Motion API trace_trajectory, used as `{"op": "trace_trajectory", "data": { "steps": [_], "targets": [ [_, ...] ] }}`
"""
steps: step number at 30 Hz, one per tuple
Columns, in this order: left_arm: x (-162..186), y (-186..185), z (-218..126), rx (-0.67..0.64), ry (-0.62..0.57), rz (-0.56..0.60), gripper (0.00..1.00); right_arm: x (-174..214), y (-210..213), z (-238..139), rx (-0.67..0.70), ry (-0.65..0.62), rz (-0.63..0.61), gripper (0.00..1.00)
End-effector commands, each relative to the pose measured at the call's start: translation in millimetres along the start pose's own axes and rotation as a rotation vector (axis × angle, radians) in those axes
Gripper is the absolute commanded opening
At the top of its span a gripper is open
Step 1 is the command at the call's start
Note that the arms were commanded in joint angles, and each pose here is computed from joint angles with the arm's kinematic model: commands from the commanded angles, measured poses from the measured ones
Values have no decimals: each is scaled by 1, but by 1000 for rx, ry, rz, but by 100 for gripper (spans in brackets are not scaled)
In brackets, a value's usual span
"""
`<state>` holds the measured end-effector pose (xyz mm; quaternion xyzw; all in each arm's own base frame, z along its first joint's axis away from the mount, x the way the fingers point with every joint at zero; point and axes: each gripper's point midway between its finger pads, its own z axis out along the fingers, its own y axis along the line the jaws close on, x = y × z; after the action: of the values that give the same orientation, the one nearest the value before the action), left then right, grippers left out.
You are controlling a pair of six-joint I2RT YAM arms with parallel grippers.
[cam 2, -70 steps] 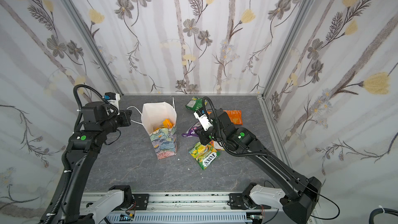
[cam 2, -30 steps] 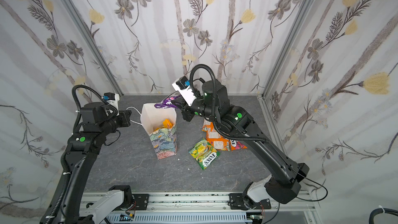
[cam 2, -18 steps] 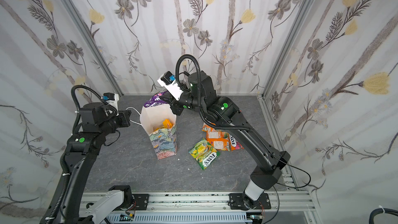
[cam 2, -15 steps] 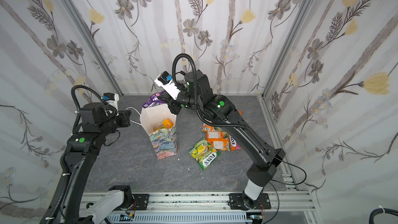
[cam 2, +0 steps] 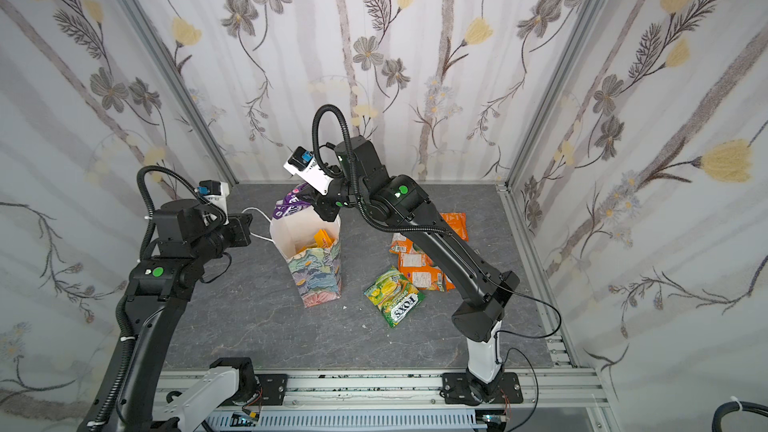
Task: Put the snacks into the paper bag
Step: 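Carry the purple candy bag with the right gripper over the paper bag, then lower the purple candy bag into the paper bag with the right gripper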
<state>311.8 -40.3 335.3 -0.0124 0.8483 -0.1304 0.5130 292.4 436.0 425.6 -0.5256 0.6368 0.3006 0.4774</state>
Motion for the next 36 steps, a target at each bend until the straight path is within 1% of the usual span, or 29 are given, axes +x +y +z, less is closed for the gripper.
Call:
{"op": "trace_trajectory", "data": {
  "steps": [1, 5, 10, 18, 27, 36],
  "targets": [
    [-4, 1, 0, -7, -19, 17, 0, 5, 0, 4, -9, 24, -43, 0],
    [-4, 2, 1, -11, -18, 17, 0, 22, -1, 17, -18, 80, -64, 0],
    [-6, 2, 0, -13, -21, 20, 1, 37, -3, 29, 14, 136, -91, 0],
    [-3, 2, 5, -11, -8, 17, 0, 57, 4, 48, 66, 233, -156, 0],
    [-3, 3, 5, -13, -9, 16, 0, 80, -2, 62, 102, 316, -178, 0],
    [-4, 2, 6, -8, -9, 17, 1, 101, 27, 74, 28, 393, -212, 0]
  ]
}}
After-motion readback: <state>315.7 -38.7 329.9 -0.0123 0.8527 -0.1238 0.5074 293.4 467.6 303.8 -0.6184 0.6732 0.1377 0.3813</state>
